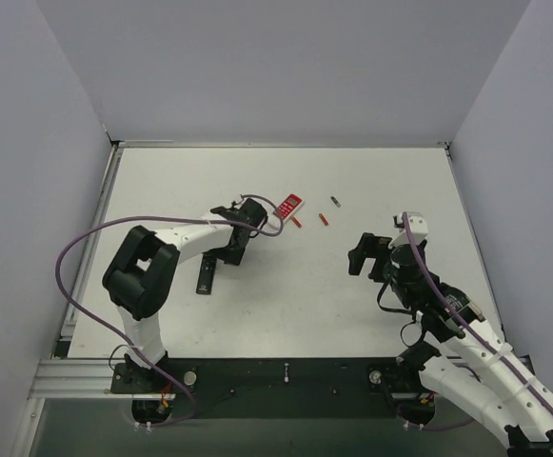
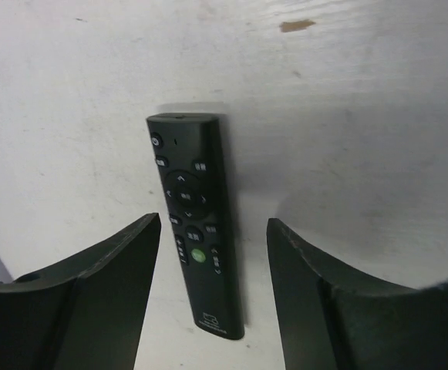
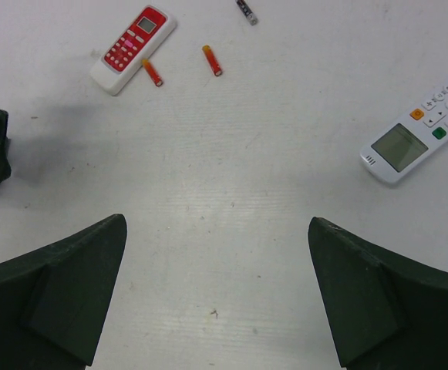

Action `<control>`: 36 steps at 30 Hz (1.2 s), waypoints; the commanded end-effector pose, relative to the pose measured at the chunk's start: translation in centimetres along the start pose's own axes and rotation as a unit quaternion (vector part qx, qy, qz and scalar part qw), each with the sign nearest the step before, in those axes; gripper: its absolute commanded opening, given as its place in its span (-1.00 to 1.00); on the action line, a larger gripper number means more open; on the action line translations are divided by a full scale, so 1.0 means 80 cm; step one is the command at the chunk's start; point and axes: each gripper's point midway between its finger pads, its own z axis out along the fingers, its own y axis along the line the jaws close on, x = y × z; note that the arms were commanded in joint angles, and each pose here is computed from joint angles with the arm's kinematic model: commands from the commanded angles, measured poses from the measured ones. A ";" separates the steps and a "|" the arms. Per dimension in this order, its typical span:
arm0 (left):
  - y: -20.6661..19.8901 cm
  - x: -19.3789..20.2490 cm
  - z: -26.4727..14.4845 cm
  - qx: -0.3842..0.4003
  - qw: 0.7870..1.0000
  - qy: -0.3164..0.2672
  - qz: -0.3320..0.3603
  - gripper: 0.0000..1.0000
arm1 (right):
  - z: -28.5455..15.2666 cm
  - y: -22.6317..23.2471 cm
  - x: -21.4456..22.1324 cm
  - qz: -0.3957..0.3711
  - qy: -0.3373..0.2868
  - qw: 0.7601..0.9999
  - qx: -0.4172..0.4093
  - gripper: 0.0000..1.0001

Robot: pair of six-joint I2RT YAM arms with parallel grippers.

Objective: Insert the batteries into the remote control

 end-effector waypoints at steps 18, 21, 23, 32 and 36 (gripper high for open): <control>0.108 -0.069 -0.167 0.413 0.750 -0.277 -0.437 0.56 | -0.072 -0.102 -0.044 0.073 -0.123 0.975 0.167 1.00; 0.162 -0.029 -0.151 0.416 0.694 -0.280 -0.517 0.56 | -0.083 -0.110 -0.050 0.090 -0.160 0.970 0.161 1.00; 0.181 -0.009 -0.145 0.398 0.692 -0.287 -0.529 0.56 | -0.085 -0.113 -0.049 0.098 -0.173 0.967 0.158 1.00; 0.213 0.049 -0.145 0.226 0.830 -0.267 -0.434 0.58 | -0.113 -0.120 -0.074 0.077 -0.193 0.965 0.162 1.00; 0.245 0.073 -0.149 0.116 0.852 -0.279 -0.429 0.59 | -0.122 -0.122 -0.089 0.049 -0.193 0.964 0.176 0.99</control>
